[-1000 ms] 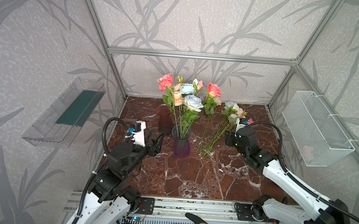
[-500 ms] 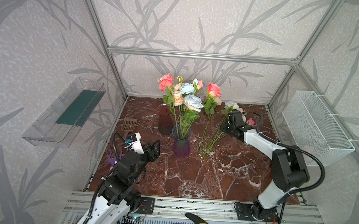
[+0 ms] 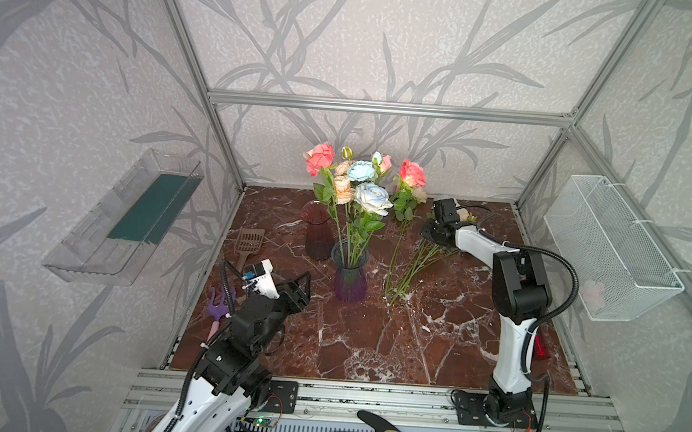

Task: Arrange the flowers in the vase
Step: 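Grasp a white rose stem in the pile with the right gripper, then lift the white rose with the right gripper and carry it toward the vase, then lower the white rose stem into the purple vase with the right gripper, then open the right gripper and withdraw while the left gripper moves to the purple vase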

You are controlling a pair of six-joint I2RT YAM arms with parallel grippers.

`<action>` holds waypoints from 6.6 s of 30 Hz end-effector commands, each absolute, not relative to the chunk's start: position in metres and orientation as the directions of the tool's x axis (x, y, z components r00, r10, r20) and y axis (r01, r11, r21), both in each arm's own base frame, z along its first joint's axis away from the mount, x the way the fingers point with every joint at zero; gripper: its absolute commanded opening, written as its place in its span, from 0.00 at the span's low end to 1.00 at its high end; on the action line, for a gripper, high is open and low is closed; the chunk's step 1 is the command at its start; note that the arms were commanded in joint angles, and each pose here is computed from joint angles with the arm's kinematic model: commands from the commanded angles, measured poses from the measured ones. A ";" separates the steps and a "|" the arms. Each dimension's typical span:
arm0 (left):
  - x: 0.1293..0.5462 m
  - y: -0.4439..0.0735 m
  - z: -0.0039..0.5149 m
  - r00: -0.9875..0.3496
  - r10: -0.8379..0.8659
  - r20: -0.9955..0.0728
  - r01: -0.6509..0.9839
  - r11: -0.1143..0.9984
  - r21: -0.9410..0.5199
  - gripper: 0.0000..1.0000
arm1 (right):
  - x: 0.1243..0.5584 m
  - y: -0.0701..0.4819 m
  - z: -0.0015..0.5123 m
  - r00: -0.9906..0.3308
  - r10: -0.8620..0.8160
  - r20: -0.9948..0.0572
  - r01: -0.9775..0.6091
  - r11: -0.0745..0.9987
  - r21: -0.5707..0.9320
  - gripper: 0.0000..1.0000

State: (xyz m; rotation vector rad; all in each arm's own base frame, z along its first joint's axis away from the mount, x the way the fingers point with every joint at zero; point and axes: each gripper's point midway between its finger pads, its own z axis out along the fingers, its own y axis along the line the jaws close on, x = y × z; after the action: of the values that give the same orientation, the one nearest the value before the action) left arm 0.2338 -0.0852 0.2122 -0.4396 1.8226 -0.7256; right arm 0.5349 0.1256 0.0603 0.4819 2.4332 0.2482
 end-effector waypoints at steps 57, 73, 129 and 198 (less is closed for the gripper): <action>0.237 -0.098 0.257 -0.376 -0.564 -0.735 0.116 0.759 -0.641 0.68 | 0.327 0.168 0.334 -0.123 0.396 -0.910 -0.366 0.834 0.412 0.00; 0.249 -0.101 0.260 -0.377 -0.549 -0.746 0.097 0.777 -0.621 0.68 | 0.227 0.215 0.523 0.278 0.560 -0.780 -0.707 0.669 0.229 0.00; 0.251 -0.096 0.238 -0.369 -0.540 -0.757 0.074 0.795 -0.603 0.71 | 0.304 0.342 0.357 0.050 0.312 -0.949 -0.669 0.715 0.200 0.18; 0.248 -0.184 0.079 -0.697 -0.184 -0.693 0.269 0.829 -0.491 0.73 | 0.246 0.269 0.253 -0.282 0.124 -0.951 -0.571 0.775 0.271 0.52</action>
State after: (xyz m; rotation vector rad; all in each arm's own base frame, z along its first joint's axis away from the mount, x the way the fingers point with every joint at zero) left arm 0.2432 -0.1675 0.0750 -0.0290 2.2761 -0.6926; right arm 0.2487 0.2845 0.2663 -0.4122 1.6874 0.7216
